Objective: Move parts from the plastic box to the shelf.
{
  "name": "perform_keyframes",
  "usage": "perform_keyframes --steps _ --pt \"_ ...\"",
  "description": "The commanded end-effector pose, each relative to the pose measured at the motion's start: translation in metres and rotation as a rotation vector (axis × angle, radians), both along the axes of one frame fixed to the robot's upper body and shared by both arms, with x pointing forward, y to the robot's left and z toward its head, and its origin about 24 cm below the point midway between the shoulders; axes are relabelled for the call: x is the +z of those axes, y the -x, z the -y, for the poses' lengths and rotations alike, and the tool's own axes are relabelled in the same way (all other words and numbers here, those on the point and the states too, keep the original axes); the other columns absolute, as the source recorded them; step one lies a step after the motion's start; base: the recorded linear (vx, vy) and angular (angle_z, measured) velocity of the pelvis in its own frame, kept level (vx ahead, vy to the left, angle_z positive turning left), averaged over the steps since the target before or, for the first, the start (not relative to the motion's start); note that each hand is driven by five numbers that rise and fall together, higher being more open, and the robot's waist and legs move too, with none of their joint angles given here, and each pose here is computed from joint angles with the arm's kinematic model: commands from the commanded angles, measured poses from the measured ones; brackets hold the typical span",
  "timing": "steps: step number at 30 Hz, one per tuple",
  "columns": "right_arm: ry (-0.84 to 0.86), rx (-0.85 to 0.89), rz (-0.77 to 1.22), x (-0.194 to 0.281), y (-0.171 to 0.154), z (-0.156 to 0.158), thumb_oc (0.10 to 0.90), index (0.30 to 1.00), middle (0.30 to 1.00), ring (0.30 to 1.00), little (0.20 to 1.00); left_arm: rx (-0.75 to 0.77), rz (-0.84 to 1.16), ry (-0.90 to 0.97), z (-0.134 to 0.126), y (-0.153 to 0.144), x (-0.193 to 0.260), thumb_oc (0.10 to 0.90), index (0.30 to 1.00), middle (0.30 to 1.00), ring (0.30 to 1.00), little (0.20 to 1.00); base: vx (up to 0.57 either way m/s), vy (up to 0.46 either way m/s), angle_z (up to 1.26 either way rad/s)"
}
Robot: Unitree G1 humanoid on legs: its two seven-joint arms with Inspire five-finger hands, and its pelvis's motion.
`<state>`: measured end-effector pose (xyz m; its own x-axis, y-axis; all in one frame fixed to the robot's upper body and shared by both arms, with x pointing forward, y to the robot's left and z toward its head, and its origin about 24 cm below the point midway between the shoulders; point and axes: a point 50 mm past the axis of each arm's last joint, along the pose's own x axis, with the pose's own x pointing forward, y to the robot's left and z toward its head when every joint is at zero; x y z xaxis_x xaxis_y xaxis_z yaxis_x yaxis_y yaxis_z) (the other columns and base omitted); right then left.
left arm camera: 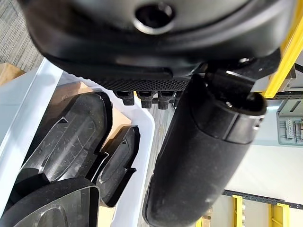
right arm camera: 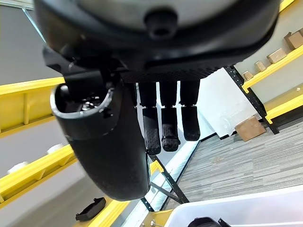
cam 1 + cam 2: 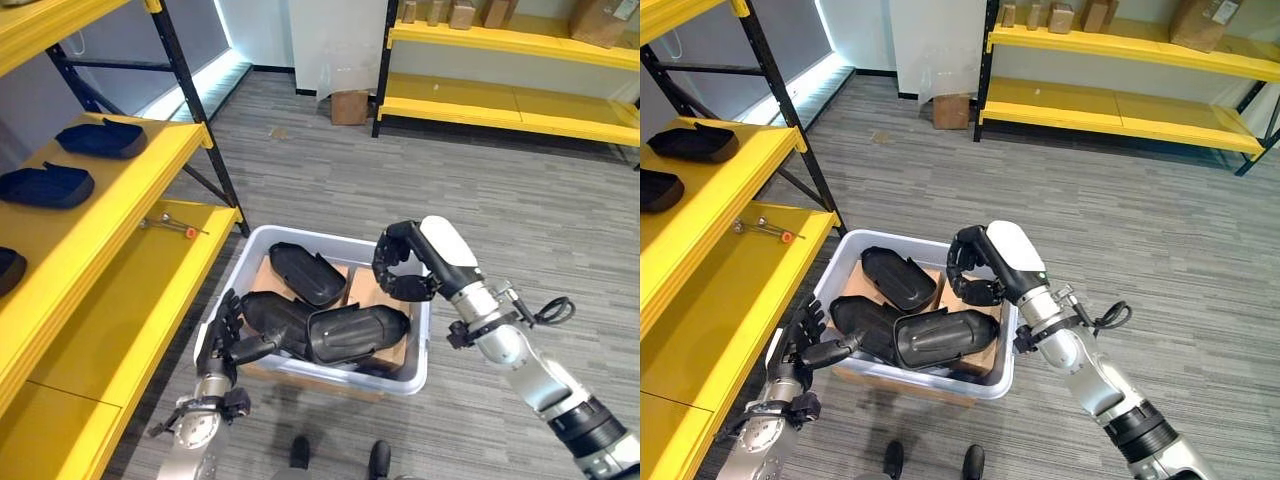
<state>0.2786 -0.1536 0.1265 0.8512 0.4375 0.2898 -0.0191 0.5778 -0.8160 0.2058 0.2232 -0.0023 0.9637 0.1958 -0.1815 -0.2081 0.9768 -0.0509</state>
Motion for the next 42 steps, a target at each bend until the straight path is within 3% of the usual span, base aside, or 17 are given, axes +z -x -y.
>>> perform_keyframes --steps 1,4,5,6,9,12,18,30,36,42 --pt "-0.093 0.069 0.191 0.036 0.005 -0.010 0.400 0.300 0.300 0.300 0.300 -0.058 0.137 -0.048 0.002 -0.015 0.023 0.900 1.000 1.000 1.000 1.000 0.00 0.000 0.00" --pt "-0.116 0.055 0.165 0.031 0.004 -0.008 0.400 0.300 0.300 0.300 0.300 -0.061 0.134 -0.050 0.002 -0.015 0.023 0.900 1.000 1.000 1.000 1.000 0.00 0.015 0.00" --pt "-0.152 0.036 0.116 0.023 0.002 -0.005 0.545 0.503 0.503 0.503 0.503 -0.052 0.132 -0.050 0.001 -0.014 0.022 0.900 1.000 1.000 1.000 1.000 0.00 0.057 0.00" --pt "-0.200 0.026 0.056 0.015 0.001 -0.004 0.900 1.000 1.000 1.000 1.000 -0.046 0.126 -0.047 0.000 -0.013 0.021 0.900 1.000 1.000 1.000 1.000 0.00 0.048 0.00" --pt "-0.274 0.017 -0.020 0.006 0.000 -0.003 0.900 1.000 1.000 1.000 1.000 -0.045 0.121 -0.047 -0.001 -0.012 0.021 0.900 1.000 1.000 1.000 1.000 0.00 0.010 0.00" --pt "-0.474 0.011 -0.178 -0.014 -0.001 -0.003 0.900 1.000 1.000 1.000 1.000 -0.045 0.112 -0.046 -0.002 -0.012 0.020 0.900 1.000 1.000 1.000 1.000 -0.01 0.024 0.00" --pt "-0.713 0.017 -0.361 -0.036 -0.003 -0.009 0.900 1.000 1.000 1.000 1.000 -0.057 0.112 -0.040 -0.001 -0.013 0.022 0.900 1.000 1.000 1.000 1.000 -0.01 0.029 0.00" --pt "-1.096 -0.013 -0.591 -0.065 -0.014 -0.027 0.900 1.000 1.000 1.000 1.000 -0.101 0.159 -0.029 0.006 -0.024 0.034 0.900 1.000 1.000 1.000 1.000 -0.04 0.034 0.00" --pt "-1.263 -0.043 -0.653 -0.070 -0.026 -0.042 0.900 1.000 1.000 1.000 1.000 -0.114 0.185 -0.011 0.013 -0.032 0.040 0.900 1.000 1.000 1.000 1.000 -0.04 0.029 0.00" --pt "-1.290 -0.071 -0.694 -0.074 -0.035 -0.053 0.900 1.000 1.000 1.000 1.000 -0.133 0.212 -0.007 0.019 -0.040 0.047 0.900 1.000 1.000 1.000 1.000 -0.02 0.010 -0.01"
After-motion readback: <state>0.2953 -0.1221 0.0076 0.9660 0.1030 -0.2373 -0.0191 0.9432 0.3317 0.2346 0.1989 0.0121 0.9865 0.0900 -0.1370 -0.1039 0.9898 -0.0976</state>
